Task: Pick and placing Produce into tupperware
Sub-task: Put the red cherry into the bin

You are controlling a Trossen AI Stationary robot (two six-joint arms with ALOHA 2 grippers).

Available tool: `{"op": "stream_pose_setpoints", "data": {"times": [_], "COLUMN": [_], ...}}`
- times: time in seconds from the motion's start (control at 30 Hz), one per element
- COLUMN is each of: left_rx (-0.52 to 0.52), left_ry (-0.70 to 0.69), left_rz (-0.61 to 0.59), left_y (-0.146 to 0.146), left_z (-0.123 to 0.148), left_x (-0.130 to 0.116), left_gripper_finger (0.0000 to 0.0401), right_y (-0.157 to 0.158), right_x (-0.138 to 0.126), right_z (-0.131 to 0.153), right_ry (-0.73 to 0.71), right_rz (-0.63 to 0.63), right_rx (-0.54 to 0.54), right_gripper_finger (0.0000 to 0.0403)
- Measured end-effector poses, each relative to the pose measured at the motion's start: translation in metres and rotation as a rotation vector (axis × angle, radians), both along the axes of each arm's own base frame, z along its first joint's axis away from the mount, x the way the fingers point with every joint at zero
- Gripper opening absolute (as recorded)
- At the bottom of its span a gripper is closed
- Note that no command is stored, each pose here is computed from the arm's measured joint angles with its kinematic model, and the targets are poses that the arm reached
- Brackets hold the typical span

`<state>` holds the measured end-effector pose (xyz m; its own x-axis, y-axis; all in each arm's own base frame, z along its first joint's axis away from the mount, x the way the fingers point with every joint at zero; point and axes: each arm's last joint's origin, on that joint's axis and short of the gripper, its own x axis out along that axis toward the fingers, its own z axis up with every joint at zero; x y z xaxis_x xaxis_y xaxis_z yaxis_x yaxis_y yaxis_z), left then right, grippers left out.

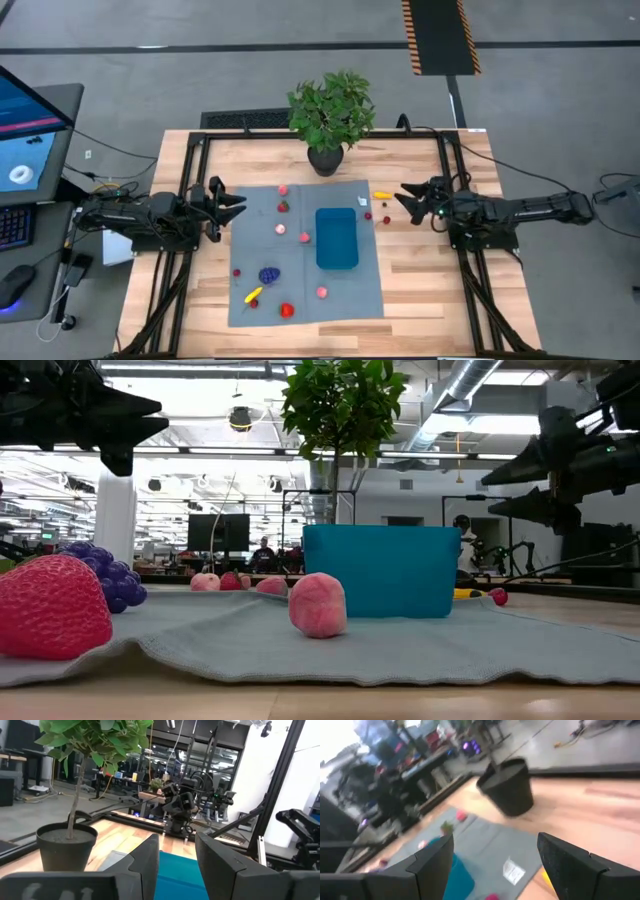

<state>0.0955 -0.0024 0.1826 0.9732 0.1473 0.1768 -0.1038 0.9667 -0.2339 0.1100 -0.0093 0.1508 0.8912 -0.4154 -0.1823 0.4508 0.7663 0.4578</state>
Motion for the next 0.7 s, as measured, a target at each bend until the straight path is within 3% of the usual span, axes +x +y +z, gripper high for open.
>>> {"op": "stream_pose_setpoints", "data": {"times": [0.13,0.23,0.3,0.47,0.6,0.7], "left_rx": [0.003,-0.003,-0.024,-0.061,-0.064,-0.05], "left_ry": [0.013,0.015,0.013,0.017,0.037,0.073], "left_rz": [0.01,0.021,0.028,0.021,0.019,0.015], "left_y": [0.0,0.001,0.001,0.001,0.001,0.001], "left_z": [-0.001,-0.001,-0.002,-0.003,-0.004,-0.008], "left_x": [0.0,0.0,0.0,0.0,0.001,0.001], "left_gripper_finger": [0.0119,0.0119,0.0119,0.0119,0.0119,0.0119], "right_y": [0.004,0.009,0.011,0.012,0.012,0.01], "right_x": [0.007,0.013,0.015,0.022,0.03,0.037], "right_z": [0.002,0.007,0.007,0.004,0.01,0.018], "right_ry": [0.001,-0.038,-0.025,0.113,0.17,0.237], "right_rz": [0.211,0.348,0.395,0.466,0.487,0.496], "right_rx": [-0.048,-0.113,-0.159,-0.287,-0.376,-0.378], "right_gripper_finger": [0.03,0.0257,0.0205,0.0027,0.0029,0.0029]}}
